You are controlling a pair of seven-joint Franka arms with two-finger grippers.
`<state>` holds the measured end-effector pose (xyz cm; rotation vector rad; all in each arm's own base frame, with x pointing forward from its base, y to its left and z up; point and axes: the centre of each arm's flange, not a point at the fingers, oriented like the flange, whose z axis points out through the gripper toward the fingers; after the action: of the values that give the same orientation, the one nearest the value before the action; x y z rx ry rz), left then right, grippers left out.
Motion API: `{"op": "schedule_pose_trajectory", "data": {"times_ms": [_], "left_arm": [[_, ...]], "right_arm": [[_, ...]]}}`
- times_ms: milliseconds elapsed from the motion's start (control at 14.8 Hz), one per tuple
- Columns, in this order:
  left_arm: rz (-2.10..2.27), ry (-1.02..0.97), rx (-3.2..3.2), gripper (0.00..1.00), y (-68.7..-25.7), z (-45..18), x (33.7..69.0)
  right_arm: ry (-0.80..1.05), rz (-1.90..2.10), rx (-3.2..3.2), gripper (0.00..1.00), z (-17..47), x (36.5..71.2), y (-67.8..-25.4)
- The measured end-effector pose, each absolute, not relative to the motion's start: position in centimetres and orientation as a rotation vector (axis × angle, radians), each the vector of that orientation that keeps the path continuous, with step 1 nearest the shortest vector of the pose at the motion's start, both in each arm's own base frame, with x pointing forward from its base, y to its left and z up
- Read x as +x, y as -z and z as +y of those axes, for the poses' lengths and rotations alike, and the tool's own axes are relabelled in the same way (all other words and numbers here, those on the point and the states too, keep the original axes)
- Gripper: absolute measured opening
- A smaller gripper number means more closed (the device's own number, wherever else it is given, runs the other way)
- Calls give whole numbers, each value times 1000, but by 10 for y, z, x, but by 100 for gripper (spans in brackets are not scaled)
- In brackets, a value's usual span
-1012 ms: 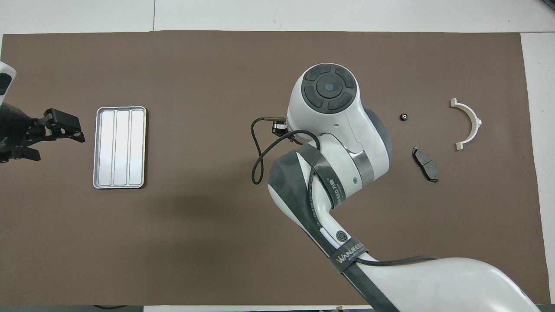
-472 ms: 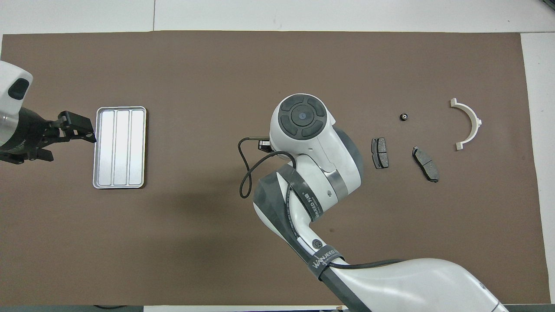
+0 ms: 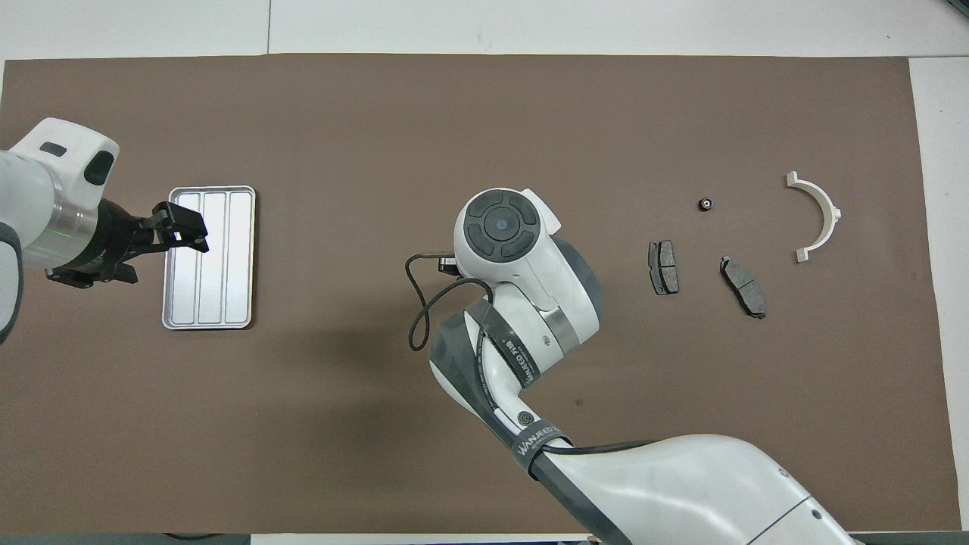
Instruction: Pick bearing gear from pile to tray
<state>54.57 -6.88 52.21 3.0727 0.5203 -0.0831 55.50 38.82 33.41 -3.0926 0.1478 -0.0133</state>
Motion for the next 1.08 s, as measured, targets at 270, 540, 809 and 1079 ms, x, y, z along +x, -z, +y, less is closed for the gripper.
{"op": "schedule_pose_trajectory", "data": {"times_ms": [270,540,809,1079], "left_arm": [[530,84,3073,100,-514,-82,546],[582,80,3066,100,-504,-110,547],[618,69,3057,100,-497,-121,550],[615,63,3058,100,-489,-137,552]], "right_arm": [[22,151,-3090,35,385,551,-315],[41,154,-3082,35,382,548,-303],[33,156,-3087,35,380,546,-290],[32,165,-3088,59,377,548,-289]]}}
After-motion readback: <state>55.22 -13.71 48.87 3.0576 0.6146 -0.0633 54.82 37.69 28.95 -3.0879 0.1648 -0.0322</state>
